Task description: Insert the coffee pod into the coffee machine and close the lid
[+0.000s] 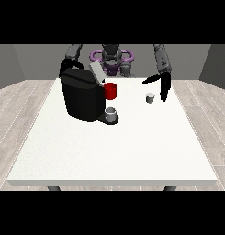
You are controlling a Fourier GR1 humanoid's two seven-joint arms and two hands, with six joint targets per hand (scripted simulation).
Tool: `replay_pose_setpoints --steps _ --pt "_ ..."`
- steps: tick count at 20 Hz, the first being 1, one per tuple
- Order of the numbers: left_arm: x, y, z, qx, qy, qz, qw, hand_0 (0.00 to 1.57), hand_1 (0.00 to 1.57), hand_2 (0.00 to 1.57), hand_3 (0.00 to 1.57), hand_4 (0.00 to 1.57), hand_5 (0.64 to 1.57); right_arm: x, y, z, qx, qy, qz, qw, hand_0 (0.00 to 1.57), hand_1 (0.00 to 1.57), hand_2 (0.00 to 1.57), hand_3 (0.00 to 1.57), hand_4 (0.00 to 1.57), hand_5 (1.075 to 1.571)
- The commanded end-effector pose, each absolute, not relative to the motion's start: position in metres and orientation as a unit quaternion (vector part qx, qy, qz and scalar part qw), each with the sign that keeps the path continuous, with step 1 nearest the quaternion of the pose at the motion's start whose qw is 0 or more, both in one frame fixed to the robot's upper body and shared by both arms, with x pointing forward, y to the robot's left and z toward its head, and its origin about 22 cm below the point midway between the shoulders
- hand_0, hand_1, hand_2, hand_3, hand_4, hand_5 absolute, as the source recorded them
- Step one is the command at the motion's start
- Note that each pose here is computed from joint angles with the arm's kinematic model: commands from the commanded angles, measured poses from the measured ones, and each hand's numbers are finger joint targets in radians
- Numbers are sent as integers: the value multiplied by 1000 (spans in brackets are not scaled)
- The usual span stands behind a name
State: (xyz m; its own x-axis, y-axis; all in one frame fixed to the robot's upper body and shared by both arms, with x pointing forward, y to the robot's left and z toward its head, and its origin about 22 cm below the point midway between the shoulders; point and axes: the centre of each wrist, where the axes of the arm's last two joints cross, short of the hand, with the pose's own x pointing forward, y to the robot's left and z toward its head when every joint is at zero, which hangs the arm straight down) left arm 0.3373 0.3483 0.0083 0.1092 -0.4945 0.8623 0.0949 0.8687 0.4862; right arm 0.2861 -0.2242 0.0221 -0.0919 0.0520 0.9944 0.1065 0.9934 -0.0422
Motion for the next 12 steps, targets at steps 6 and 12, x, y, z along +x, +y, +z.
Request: replay_pose_setpoints --steps 6,12 --pt "342 341 -15 197 -590 -231 748 695 695 778 429 0 1571 287 -223 6 -57 -722 -16 690 0 0 0 0 427 1571" --pt "338 359 -19 234 -568 -290 734 580 580 719 472 0 1571 286 -209 12 -57 -725 -19 686 0 0 0 0 453 1571"
